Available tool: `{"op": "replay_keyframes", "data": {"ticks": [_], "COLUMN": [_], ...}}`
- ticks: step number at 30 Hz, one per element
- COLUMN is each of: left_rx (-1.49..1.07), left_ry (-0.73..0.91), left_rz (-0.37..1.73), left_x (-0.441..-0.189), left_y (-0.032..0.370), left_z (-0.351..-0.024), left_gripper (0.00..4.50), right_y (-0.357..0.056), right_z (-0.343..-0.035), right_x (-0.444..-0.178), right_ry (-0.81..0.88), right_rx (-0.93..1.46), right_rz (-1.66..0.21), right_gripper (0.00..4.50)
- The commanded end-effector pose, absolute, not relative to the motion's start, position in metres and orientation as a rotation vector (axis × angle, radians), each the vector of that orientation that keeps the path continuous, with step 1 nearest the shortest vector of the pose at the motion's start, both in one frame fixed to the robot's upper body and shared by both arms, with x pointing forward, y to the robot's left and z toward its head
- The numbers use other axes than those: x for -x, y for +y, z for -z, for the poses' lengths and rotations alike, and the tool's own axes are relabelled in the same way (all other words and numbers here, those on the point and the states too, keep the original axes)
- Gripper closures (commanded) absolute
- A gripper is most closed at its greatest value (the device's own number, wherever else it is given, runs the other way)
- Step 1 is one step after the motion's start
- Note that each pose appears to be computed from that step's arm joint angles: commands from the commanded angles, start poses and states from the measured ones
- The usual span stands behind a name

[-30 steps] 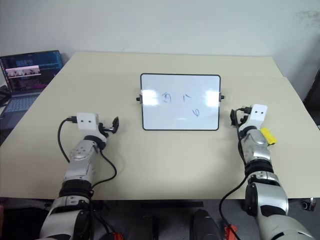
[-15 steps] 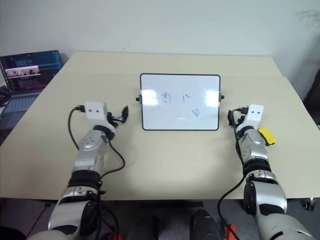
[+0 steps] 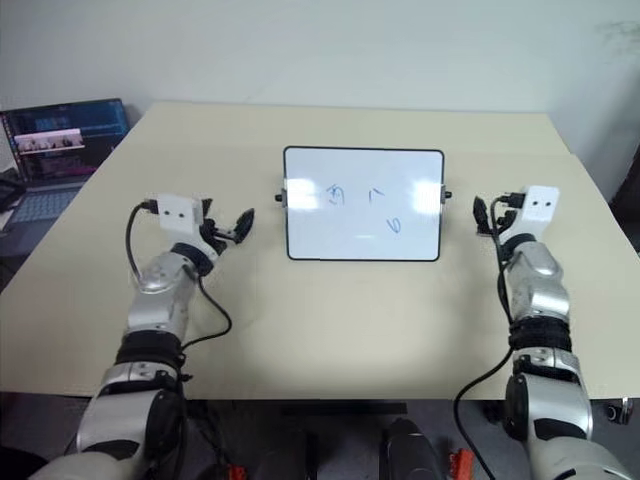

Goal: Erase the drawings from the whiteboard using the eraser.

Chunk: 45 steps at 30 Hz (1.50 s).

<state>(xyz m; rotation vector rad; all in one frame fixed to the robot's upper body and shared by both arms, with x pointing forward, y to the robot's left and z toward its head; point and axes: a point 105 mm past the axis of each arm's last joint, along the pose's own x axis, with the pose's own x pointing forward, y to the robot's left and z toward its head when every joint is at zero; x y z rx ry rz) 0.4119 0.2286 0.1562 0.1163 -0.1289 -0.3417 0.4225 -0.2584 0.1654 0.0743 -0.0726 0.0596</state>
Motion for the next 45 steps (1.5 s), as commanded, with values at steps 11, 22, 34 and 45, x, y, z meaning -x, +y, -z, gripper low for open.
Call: {"op": "replay_keyframes", "data": {"ticks": [11, 22, 34, 45], "left_rx": [-0.179, -0.217, -0.260, -0.298], "left_ry": [-0.129, -0.051, -0.001, 0.013], "left_rz": [1.211, 1.412, 1.414, 1.407], "left_x": [-0.356, -0.333, -0.329, -0.330], "left_y": [0.077, -0.023, -0.020, -0.014], "left_z": [-0.209, -0.149, -0.135, -0.133], "left_gripper": [0.00, 0.00, 0.00, 0.00], "right_y": [-0.344, -0.354, -0.343, -0.341], "right_z": [-0.211, -0.175, -0.150, -0.139], "right_x": [-0.367, -0.346, -0.358, -0.361], "right_ry": [0.138, 0.570, 0.650, 0.666], "right_rx": [0.042, 0.129, 0.158, 0.149], "right_rz": [0.000, -0.099, -0.155, -0.157], "right_gripper": [0.05, 0.05, 0.05, 0.62]}}
